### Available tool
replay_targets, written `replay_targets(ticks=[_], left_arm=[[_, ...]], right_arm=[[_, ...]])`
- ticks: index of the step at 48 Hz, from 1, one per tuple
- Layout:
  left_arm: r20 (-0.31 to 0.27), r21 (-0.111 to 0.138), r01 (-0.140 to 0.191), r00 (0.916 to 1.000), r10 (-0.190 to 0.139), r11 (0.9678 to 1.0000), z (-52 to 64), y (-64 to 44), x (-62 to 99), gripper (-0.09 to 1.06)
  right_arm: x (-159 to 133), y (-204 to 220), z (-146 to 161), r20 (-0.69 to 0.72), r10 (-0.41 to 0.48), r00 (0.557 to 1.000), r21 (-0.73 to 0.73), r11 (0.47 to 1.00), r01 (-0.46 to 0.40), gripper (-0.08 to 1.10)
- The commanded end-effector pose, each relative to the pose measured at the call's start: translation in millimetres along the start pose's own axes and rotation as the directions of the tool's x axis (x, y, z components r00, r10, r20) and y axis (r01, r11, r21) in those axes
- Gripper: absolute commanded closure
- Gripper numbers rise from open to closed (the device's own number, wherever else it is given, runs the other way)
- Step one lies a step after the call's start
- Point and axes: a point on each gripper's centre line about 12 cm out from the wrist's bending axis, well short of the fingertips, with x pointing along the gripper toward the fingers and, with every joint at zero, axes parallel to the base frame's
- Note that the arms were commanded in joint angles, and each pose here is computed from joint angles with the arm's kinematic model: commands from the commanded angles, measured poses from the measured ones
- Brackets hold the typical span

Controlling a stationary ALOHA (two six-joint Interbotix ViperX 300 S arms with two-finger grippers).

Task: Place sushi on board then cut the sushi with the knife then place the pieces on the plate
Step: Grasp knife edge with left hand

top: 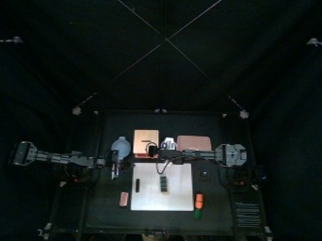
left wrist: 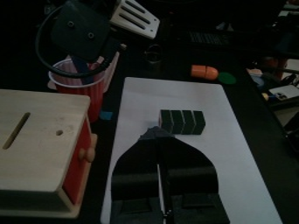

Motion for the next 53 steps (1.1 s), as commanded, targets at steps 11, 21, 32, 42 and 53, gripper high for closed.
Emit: replay_targets(ticks=[11,21,32,42,53], left_arm=[[0.016,-0.001,-0.003,0.9999,0.003,1.0000,5.2,0.4,1.5,0.98],[0.016,-0.001,-0.003,0.9999,0.003,1.0000,5.2,0.4,1.5,0.98],[0.015,-0.001,-0.001,0.9999,0.001,1.0000,5.1,0.0,1.5,0.98],[0.052,-0.002,0.000,0.9986,0.000,1.0000,14.3,-0.2,-2.0,0.98],[0.136,-0.001,0.006,0.9907,-0.006,1.0000,30.9,-1.2,-13.7,0.97]], right_arm=[[-33,-28,-1,0.099,0.015,0.995,0.072,0.997,-0.022,0.67],[-51,-35,-12,0.137,0.035,0.990,0.090,0.995,-0.047,0.71],[-75,-47,-31,0.199,0.059,0.978,0.116,0.990,-0.083,0.71],[-108,-63,-60,0.291,0.054,0.955,0.151,0.983,-0.101,0.71],[-136,-72,-94,0.378,0.042,0.925,0.177,0.977,-0.116,0.71]])
